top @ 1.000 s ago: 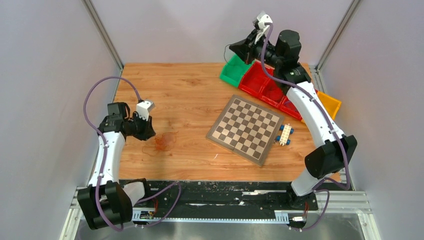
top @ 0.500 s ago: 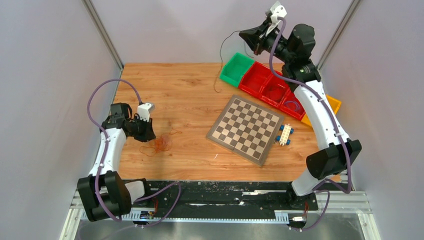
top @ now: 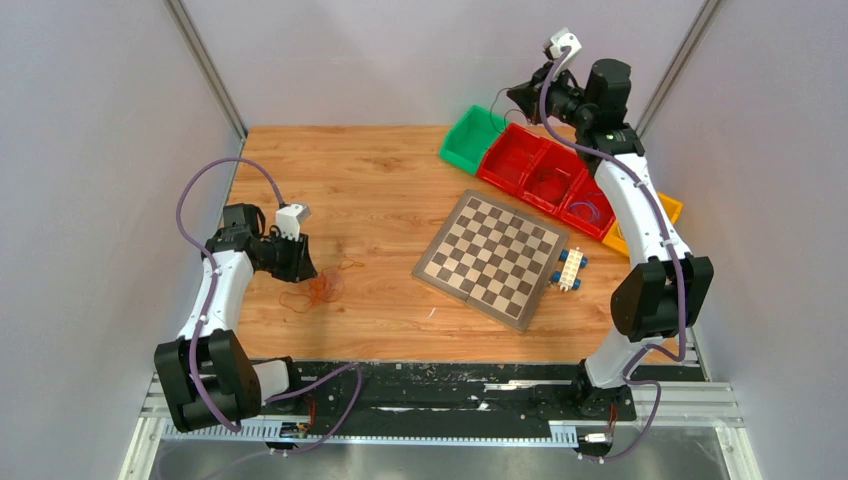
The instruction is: Untangle the cables
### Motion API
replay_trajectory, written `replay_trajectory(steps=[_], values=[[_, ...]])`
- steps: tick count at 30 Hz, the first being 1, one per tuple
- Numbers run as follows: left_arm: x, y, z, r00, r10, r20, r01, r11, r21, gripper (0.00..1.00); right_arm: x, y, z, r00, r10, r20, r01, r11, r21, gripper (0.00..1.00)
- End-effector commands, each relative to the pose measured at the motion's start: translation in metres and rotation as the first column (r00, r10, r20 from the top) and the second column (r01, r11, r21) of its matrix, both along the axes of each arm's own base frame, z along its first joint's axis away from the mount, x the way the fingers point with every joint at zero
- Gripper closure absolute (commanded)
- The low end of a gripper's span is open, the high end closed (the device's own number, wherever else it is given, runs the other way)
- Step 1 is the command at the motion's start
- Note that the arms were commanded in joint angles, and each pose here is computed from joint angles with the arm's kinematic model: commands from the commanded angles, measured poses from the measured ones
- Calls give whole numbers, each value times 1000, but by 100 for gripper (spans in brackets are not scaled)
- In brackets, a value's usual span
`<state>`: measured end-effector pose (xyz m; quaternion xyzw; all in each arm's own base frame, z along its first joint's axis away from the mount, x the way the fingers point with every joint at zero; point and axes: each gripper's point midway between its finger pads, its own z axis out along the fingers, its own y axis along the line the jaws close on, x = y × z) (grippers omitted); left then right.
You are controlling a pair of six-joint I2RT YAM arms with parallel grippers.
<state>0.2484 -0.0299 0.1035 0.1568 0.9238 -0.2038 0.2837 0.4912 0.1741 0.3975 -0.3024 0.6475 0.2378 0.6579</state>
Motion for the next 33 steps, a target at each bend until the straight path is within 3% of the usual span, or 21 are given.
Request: replay_trajectory(steps=[1,7,22,33], values=[[11,-2,10,1000,3,30,-2,1000,-27,63,14,-43,-3,997,-71,32,72,996,-55,100],[13,-2,5,1000,7,12,-7,999,-36,51,31,-94,-24,991,-131,1,130,988,-83,100],[12,-1,1,1000,4,-1,-4,999,-32,50,67,-122,-80,991,-135,11,135,969,-207,100],[15,0,3,1000,1,2,-1,1000,-28,50,66,-131,-126,983,-159,-94,137,970,-202,100]])
